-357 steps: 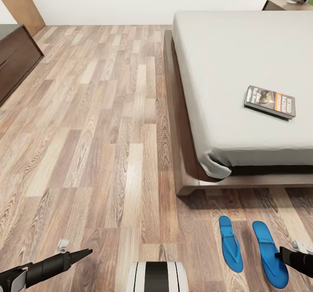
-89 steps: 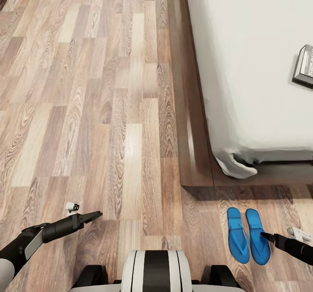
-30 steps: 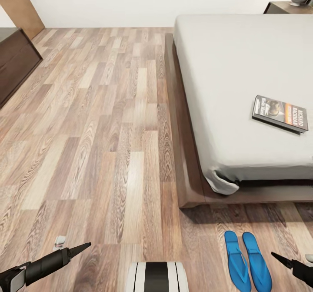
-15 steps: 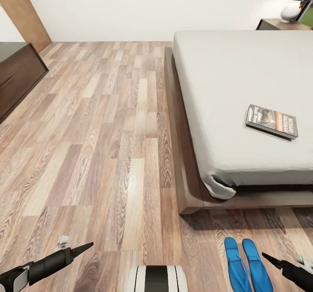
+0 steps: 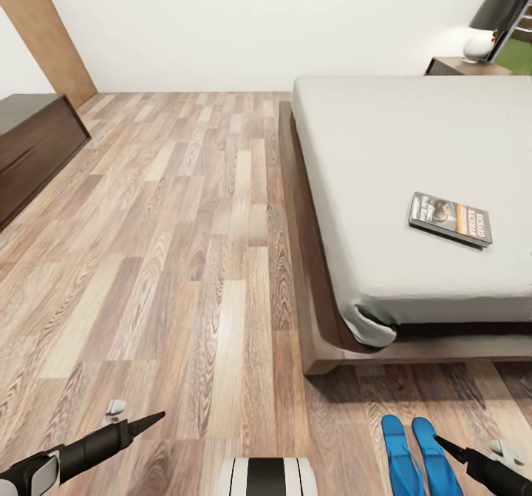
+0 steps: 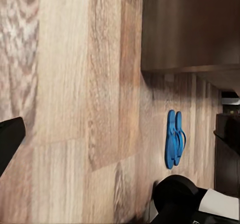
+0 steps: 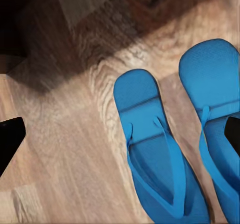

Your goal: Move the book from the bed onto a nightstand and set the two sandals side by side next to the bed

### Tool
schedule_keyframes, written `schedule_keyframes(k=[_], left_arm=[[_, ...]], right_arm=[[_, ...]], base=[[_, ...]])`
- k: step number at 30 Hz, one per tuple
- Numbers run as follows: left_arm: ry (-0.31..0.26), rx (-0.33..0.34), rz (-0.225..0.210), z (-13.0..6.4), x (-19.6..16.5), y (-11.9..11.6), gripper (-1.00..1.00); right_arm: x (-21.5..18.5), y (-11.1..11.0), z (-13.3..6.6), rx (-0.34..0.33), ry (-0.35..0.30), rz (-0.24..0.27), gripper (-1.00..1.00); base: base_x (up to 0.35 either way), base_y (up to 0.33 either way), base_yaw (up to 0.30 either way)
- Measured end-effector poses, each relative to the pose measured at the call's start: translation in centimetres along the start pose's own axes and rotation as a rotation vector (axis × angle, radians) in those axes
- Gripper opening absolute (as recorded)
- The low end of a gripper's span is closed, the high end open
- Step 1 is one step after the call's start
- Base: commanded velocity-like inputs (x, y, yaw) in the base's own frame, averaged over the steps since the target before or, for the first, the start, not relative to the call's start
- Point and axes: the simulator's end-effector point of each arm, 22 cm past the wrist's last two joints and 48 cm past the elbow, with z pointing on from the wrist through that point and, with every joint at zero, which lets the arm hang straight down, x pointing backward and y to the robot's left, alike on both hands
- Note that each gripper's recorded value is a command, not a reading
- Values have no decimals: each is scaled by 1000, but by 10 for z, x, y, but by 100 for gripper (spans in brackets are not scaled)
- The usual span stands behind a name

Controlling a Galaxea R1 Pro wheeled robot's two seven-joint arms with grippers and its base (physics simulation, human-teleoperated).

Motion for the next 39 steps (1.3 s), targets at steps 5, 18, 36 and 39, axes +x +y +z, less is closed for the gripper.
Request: schedule_keyframes(k=[5,18,36,39], left_arm=[[-10,-38,15,7,-3,1,100],[-44,-150,72,34,20,2,100],[-108,-221,125,63,9,-18,100],[-122,-227,138,68,7,-23,100]], right_arm=[[3,12,3,-21,-7,8,100],[14,41,10,-70,-41,8,100],[39,78,31,-63,11,-51,100],[42,79,35,-34,11,-55,100]], base=[[0,0,0],[0,0,0],[0,0,0],[0,0,0]])
